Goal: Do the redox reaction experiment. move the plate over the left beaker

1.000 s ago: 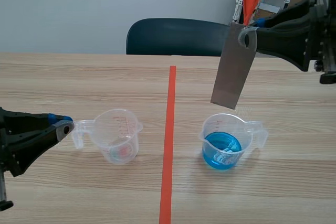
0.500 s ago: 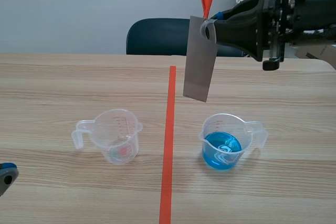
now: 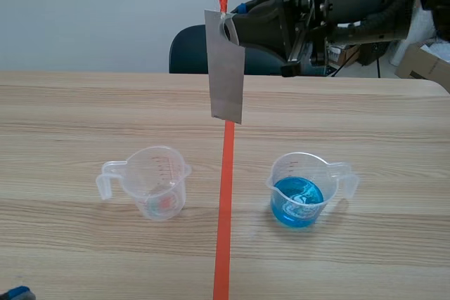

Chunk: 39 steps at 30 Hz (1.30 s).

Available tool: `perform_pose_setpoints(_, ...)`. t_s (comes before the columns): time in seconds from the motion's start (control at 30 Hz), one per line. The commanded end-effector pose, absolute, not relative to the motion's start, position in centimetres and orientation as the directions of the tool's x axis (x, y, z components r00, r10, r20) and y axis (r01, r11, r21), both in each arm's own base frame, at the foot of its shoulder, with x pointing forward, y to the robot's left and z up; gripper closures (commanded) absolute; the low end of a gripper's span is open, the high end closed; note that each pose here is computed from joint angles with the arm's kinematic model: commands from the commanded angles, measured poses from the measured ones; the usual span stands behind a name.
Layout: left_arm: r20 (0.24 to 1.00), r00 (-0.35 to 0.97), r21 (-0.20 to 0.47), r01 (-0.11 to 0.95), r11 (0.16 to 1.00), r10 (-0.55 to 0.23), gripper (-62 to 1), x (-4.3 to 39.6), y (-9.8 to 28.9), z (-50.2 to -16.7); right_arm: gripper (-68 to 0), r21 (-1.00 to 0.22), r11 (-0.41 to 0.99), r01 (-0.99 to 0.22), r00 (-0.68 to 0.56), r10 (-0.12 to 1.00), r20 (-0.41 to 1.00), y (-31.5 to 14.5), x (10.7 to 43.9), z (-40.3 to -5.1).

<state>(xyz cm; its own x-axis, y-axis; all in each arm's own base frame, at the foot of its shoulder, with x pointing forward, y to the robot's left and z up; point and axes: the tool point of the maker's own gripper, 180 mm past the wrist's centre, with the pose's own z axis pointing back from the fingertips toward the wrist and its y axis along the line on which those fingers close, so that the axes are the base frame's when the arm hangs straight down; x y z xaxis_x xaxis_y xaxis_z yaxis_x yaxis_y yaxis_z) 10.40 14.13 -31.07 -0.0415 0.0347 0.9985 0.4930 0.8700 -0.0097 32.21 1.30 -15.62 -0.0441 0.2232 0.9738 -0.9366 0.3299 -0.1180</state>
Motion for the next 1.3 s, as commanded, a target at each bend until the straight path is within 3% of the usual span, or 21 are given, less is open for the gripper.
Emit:
perform_pose_setpoints(0.0, 0.997, -0.069, -0.008, 0.47, 0.883, 0.045, -2.7, 10.2, 14.3, -31.2, -0.6, -0.142, 0.331, -0.933, -0.083, 0.186, 0.979, 1.9, 32.6, -13.6)
perform_pose_setpoints(0.23, 0.992, -0.096, -0.041, 0.344, 0.938, 0.079, -2.7, 9.1, 14.6, -33.9, -0.6, -0.123, 0.299, -0.946, -0.07, 0.182, 0.981, 4.9, 32.2, -13.4)
perform_pose_setpoints(0.4, 0.991, -0.128, -0.006, 0.305, 0.952, 0.047, -2.7, 9.5, 14.5, -35.2, -0.6, -0.106, 0.265, -0.959, -0.059, 0.178, 0.982, 6.9, 31.5, -13.4)
perform_pose_setpoints(0.73, 0.975, -0.216, 0.009, 0.279, 0.96, 0.053, -3.7, 10.7, 14.0, -34.4, -0.6, -0.078, 0.199, -0.977, -0.044, 0.173, 0.984, 10.4, 29.9, -13.1)
perform_pose_setpoints(0.83, 0.97, -0.236, 0.016, 0.281, 0.96, 0.053, -18.1, 11.0, 13.8, -33.9, -0.6, -0.071, 0.181, -0.981, -0.037, 0.182, 0.983, 11.3, 29.4, -13.2)
perform_pose_setpoints(1.03, 0.963, -0.265, 0.023, 0.285, 0.958, 0.056, -62.3, 11.5, 13.8, -33.2, -0.6, -0.052, 0.16, -0.986, -0.024, 0.177, 0.984, 12.4, 28.7, -13.3)
perform_pose_setpoints(1.27, 0.963, -0.263, 0.025, 0.288, 0.957, 0.054, -62.3, 11.5, 13.8, -33.2, -0.6, -0.015, 0.142, -0.99, 0.014, 0.196, 0.981, 13.1, 27.8, -14.4)
